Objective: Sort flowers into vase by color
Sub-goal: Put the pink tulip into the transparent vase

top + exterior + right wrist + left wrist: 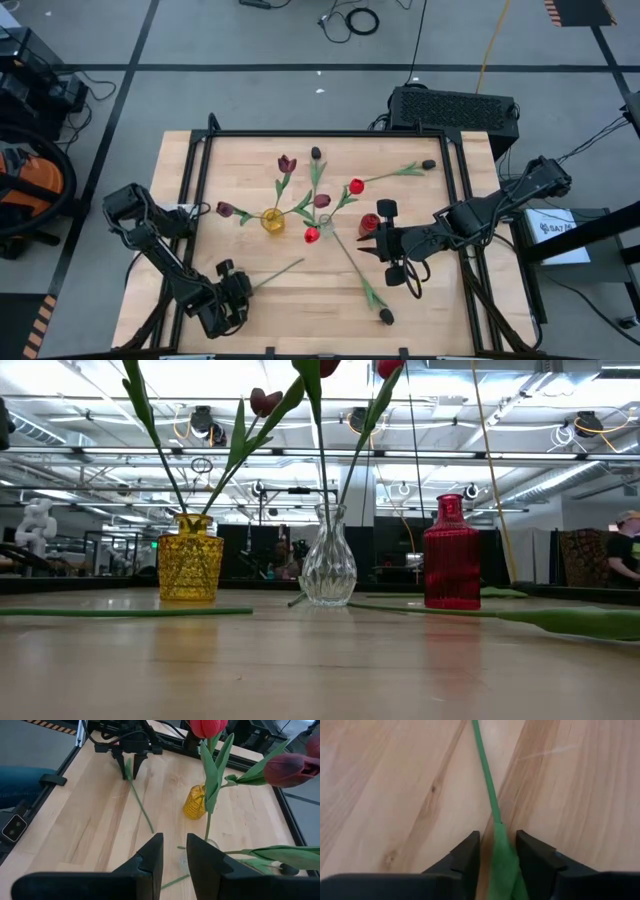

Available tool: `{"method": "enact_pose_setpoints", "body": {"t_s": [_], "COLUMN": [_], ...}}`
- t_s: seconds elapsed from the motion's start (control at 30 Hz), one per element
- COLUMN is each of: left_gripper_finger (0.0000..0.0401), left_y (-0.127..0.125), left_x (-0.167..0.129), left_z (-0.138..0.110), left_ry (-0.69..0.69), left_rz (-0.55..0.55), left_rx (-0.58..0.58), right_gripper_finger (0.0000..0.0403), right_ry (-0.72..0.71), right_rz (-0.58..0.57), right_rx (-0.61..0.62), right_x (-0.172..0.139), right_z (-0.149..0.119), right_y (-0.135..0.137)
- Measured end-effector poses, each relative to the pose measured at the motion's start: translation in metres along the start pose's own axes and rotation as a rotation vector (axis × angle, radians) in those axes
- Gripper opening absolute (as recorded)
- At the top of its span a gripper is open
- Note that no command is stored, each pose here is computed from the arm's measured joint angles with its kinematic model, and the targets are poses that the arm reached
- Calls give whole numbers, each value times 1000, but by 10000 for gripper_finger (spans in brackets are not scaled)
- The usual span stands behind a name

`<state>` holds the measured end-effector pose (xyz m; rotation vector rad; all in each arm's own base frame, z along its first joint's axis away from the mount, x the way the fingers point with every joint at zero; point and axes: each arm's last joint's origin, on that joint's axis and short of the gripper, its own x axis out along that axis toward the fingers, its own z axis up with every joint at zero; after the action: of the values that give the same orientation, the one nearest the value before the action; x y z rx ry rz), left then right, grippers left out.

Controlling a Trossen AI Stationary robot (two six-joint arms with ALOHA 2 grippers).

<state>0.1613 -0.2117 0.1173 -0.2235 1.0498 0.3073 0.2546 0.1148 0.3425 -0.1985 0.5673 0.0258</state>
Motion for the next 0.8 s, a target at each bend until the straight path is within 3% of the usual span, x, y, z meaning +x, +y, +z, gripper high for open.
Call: {"method": "enact_pose_setpoints", "body": {"t_s": [0.3, 0.57, 0.8], "left_gripper_finger": [40, 22, 21], "left_y": [2, -7, -16], "left_x": [-10, -43, -71], "left_z": [3, 23, 46], "left_ry": [41, 18, -110], "left_rz": [-41, -183, -259], "left_rx": [-15, 23, 105], "right_gripper_finger": [77, 77, 77], "right_ry": [-21, -135, -342], "right_rz": [8, 43, 346], "right_rx": [7, 48, 48], "right_x": [-1, -7, -2], "right_z": [2, 13, 34], "right_y": [2, 6, 22]}}
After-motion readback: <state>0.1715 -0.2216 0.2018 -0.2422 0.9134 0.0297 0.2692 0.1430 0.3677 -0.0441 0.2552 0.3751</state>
